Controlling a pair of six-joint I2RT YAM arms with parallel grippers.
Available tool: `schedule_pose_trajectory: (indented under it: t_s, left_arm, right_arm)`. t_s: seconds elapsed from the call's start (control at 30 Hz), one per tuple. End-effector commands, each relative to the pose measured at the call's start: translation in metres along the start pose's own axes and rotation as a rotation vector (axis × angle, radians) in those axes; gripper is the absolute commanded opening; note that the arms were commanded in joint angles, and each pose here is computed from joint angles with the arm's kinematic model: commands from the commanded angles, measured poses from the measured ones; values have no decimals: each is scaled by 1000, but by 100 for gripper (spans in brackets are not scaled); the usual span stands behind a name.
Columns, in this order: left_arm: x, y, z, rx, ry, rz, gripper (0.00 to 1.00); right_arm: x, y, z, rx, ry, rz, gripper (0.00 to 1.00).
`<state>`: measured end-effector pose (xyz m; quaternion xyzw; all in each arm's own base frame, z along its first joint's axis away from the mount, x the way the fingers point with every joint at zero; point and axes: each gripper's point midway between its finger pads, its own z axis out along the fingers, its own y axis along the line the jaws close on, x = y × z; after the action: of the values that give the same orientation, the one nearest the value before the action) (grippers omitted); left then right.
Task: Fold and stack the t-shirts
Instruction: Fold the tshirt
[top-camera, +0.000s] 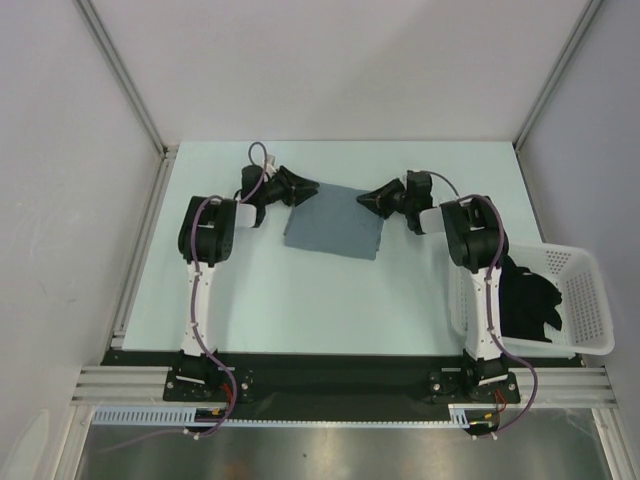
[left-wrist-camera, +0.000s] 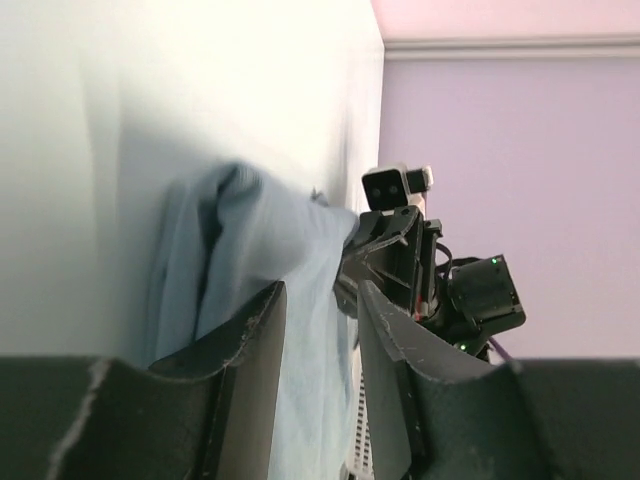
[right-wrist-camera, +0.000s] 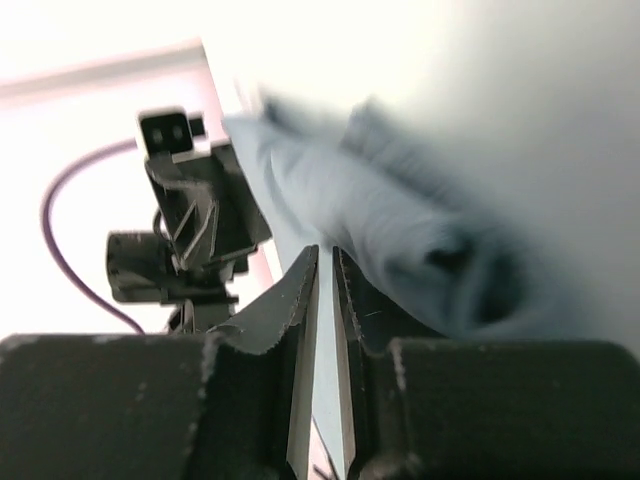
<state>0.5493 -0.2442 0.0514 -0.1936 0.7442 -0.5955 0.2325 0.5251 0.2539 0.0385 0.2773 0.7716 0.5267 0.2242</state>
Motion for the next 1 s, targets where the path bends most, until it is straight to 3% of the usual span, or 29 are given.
schedule_pose_trajectory:
  t_s: [0.0, 0.23, 0.4, 0.6, 0.63, 0.67, 0.77, 0.8, 0.83, 0.9, 0.97]
  left_arm:
    - [-31, 3, 4, -26, -78, 29, 41]
    - [-50, 18, 1, -143, -36, 109, 41]
    - [-63, -16, -13, -182, -29, 242, 41]
    - [-67, -71, -63, -334, -66, 391, 44]
    - [-60, -65, -72, -371, -60, 402, 44]
    - [-56, -93, -87, -361, -82, 434, 44]
    - [-13, -81, -115, -393, -45, 432, 44]
    - [-1, -105, -129, -366, -61, 470, 44]
    - [27, -84, -142, -394, -17, 435, 44]
    - [55, -104, -165, -357, -24, 461, 44]
    - [92, -79, -184, -389, 18, 411, 44]
  right_arm:
    - [-46, -6, -4, 13, -127, -9, 16]
    - [-71, -29, -11, 109, -148, -15, 16]
    - [-91, -19, -37, 251, -138, -171, 20]
    - [-113, 23, -71, 363, -105, -406, 48]
    - [-113, 31, -78, 373, -99, -430, 54]
    - [-113, 31, -81, 382, -87, -458, 70]
    - [-100, 23, -85, 365, 23, -506, 85]
    - [-94, 20, -84, 354, 52, -503, 87]
    - [-90, 19, -83, 336, 80, -508, 88]
    - [-77, 8, -78, 325, 131, -494, 88]
    - [-70, 1, -74, 307, 164, -494, 88]
